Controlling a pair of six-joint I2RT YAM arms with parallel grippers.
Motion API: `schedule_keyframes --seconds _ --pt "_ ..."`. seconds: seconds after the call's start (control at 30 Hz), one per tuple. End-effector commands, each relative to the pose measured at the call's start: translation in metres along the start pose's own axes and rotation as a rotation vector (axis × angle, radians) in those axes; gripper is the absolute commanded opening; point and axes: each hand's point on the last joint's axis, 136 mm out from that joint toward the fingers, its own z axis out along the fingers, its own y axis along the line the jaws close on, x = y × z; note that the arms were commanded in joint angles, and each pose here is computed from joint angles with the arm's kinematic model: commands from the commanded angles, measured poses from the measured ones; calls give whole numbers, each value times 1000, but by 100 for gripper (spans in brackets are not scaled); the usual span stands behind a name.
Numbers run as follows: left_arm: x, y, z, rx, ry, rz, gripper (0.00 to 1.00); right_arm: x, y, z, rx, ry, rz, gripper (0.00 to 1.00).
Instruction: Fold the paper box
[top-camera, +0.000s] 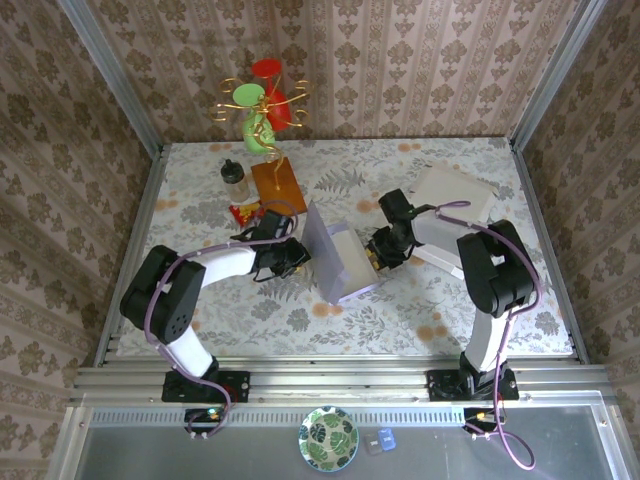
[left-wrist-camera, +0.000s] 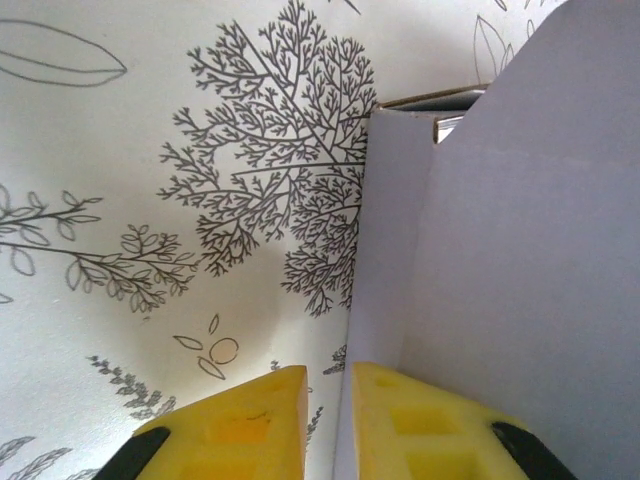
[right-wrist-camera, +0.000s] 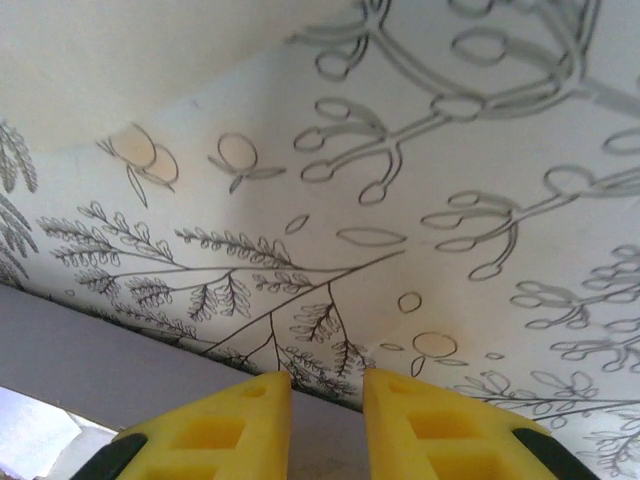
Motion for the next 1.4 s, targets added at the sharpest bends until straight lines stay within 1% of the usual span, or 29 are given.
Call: schedule_keyframes --seconds 0.0,0.17,0.33,0.53,0.7,0.9,1.13,1.23,1.37 --pt "0 0 5 38 7 -41 19 14 0 -2 -4 19 9 27" --pt "-3 1 3 65 -7 -60 18 24 -3 1 0 10 14 27" --pt "-5 -3 4 120 -4 -75 18 34 -7 3 2 1 28 27" --pt "-10 -4 2 132 11 -72 18 50 -19 6 0 -4 78 27" --pt "-12 -8 6 137 55 -54 18 66 -26 7 -25 -9 117 27" --pt "-10 -22 16 148 140 -4 18 96 -25 13 -54 32 153 29" --pt "-21 -36 29 138 196 65 18 135 -13 19 -88 101 181 36" --pt "-26 -45 33 132 215 104 18 142 -6 17 -100 114 168 40" --pt "-41 -53 25 110 186 152 21 142 -8 8 -101 107 148 47"
